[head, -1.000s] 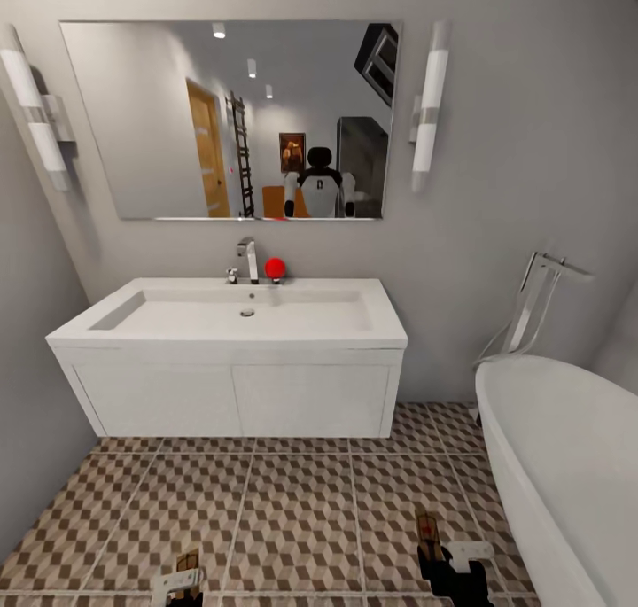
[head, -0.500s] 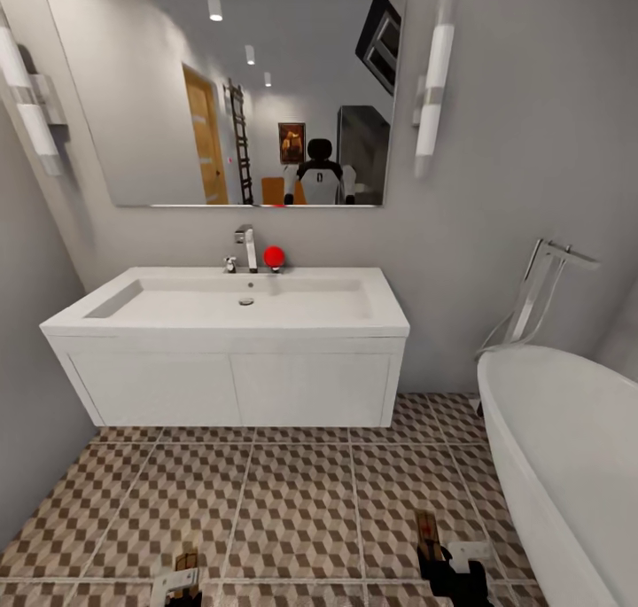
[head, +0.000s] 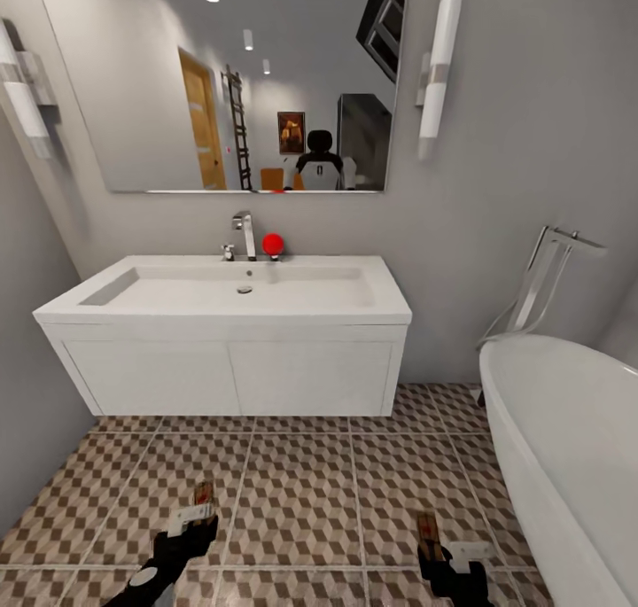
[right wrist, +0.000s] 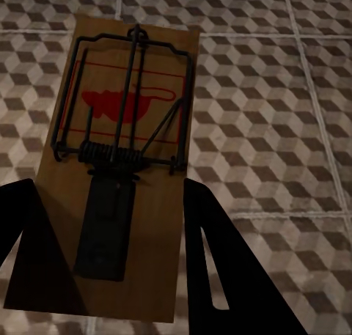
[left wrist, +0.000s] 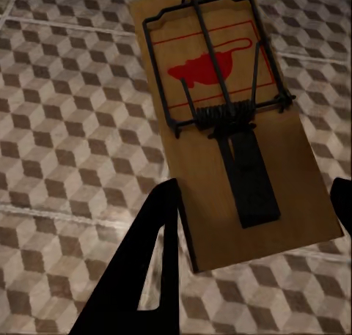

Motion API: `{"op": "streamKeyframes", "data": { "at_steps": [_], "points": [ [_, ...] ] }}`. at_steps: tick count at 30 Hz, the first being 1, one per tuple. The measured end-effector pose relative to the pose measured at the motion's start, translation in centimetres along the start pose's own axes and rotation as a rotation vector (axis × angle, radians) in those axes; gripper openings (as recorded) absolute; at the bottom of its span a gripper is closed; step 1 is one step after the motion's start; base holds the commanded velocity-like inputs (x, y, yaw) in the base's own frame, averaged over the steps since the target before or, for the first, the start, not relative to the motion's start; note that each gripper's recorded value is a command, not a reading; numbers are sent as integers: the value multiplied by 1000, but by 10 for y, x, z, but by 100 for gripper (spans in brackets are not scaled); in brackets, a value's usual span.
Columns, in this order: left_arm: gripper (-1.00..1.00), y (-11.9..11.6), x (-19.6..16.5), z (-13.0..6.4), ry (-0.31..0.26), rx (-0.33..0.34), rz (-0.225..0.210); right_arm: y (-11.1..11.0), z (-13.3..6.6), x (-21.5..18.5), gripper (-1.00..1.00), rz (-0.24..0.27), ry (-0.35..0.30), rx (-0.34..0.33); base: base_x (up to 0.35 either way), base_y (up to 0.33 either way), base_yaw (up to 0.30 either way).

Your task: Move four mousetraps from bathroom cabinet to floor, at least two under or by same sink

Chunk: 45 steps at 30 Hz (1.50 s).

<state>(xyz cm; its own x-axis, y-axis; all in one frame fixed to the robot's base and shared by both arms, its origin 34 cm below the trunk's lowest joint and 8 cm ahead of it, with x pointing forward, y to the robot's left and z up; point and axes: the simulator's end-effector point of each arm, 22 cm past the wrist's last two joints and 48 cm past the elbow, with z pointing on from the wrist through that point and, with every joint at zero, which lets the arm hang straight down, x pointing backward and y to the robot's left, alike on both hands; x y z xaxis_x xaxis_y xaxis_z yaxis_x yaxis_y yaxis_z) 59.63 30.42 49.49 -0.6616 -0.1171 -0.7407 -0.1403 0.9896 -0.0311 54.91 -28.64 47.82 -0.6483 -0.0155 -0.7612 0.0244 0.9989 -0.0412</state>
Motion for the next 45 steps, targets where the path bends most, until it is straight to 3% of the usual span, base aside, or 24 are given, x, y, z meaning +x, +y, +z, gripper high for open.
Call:
{"op": "streamKeyframes", "data": {
  "at_steps": [4, 8, 26, 29, 32, 37, 40, 45],
  "points": [
    [-100, -9, -2, 6, -17, 26, 34, 1, 5, 10, -100, 0, 7, -1, 0, 0, 0],
    [-100, 2, 12, 11, 1, 12, 48, 3, 9, 19, -100, 1, 13, -2, 0, 0, 0],
    [-100, 9, 60, 34, 34, 3, 53, 4, 30, 64, -100, -1, 41, -3, 0, 0, 0],
    [-100, 19, 65, 38, 34, -21, 54, 4, 33, 71, -100, -2, 43, -2, 0, 0, 0],
    [-100, 36, 71, 41, 33, -87, 57, 1, 37, 76, -100, -5, 37, 2, 0, 0, 0],
    [-100, 59, 79, 45, 30, -196, 74, -15, 42, 82, -100, -6, 14, 76, 0, 0, 0],
    [-100, 56, 86, 48, 31, -193, 118, -33, 43, 88, -100, -6, 13, 165, 0, 0, 0],
    [-100, 54, 94, 56, 26, -187, 131, -36, 48, 101, -100, -5, 19, 188, 0, 0, 0]
  ]
}}
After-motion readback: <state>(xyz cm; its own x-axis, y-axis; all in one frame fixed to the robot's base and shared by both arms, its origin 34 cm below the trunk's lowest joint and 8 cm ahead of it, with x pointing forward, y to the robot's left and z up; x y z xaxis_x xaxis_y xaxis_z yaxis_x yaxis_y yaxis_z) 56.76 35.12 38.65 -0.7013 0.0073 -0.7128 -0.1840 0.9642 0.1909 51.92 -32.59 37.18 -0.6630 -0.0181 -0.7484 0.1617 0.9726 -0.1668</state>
